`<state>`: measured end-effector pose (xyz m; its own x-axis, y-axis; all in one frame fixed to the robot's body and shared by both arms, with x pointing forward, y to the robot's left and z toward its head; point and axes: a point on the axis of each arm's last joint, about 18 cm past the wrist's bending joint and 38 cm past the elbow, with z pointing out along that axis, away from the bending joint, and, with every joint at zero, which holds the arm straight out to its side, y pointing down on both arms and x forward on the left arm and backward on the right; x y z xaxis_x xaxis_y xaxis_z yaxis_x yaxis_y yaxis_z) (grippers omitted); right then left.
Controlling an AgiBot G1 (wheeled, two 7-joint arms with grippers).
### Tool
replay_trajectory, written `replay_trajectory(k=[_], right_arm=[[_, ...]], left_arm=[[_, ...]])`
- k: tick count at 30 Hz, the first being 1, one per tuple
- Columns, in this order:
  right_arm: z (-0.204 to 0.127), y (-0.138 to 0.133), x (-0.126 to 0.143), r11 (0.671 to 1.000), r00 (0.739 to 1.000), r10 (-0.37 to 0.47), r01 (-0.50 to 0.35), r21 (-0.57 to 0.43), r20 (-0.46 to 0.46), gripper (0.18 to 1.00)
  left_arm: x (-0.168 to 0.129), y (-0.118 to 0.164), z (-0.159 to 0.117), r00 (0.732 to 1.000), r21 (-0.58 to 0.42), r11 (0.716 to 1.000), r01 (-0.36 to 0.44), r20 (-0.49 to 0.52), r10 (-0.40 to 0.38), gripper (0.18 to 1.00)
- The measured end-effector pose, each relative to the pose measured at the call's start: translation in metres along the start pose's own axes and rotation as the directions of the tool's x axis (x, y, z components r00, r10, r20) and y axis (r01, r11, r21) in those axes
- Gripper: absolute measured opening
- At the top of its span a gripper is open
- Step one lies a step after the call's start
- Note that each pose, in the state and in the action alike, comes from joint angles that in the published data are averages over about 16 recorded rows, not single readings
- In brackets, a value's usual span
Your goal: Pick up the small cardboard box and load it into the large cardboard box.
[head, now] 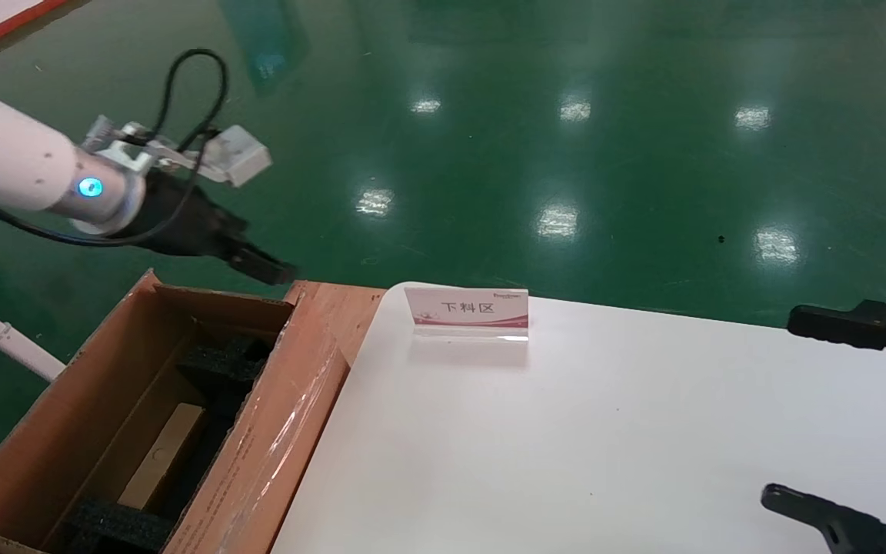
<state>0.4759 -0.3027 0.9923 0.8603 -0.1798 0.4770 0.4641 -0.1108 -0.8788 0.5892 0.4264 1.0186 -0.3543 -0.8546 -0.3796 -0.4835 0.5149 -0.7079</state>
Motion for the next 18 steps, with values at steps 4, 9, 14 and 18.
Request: replay_trajectory(k=[4,9,14,18], right_arm=[[0.000,0.000,0.000,1.000,1.000,0.000,0.000,0.000,0.000,1.001],[0.000,0.000,0.000,1.000,1.000,0.000,0.000,0.000,0.000,1.001],[0.000,0.000,0.000,1.000,1.000,0.000,0.000,0.000,0.000,1.001],[0.000,0.000,0.000,1.000,1.000,0.000,0.000,0.000,0.000,1.001]], left_arm=[[0.023,-0.008,0.009,0.995,0.032,0.999,-0.034,-0.093,0.037,1.001],[0.054,-0.016,0.017,0.972,0.088,0.993,-0.072,-0.216,0.090,1.001],[0.082,-0.023,0.021,0.933,0.160,0.982,-0.099,-0.328,0.148,1.001],[0.102,-0.027,0.021,0.893,0.226,0.968,-0.111,-0.404,0.197,1.001]])
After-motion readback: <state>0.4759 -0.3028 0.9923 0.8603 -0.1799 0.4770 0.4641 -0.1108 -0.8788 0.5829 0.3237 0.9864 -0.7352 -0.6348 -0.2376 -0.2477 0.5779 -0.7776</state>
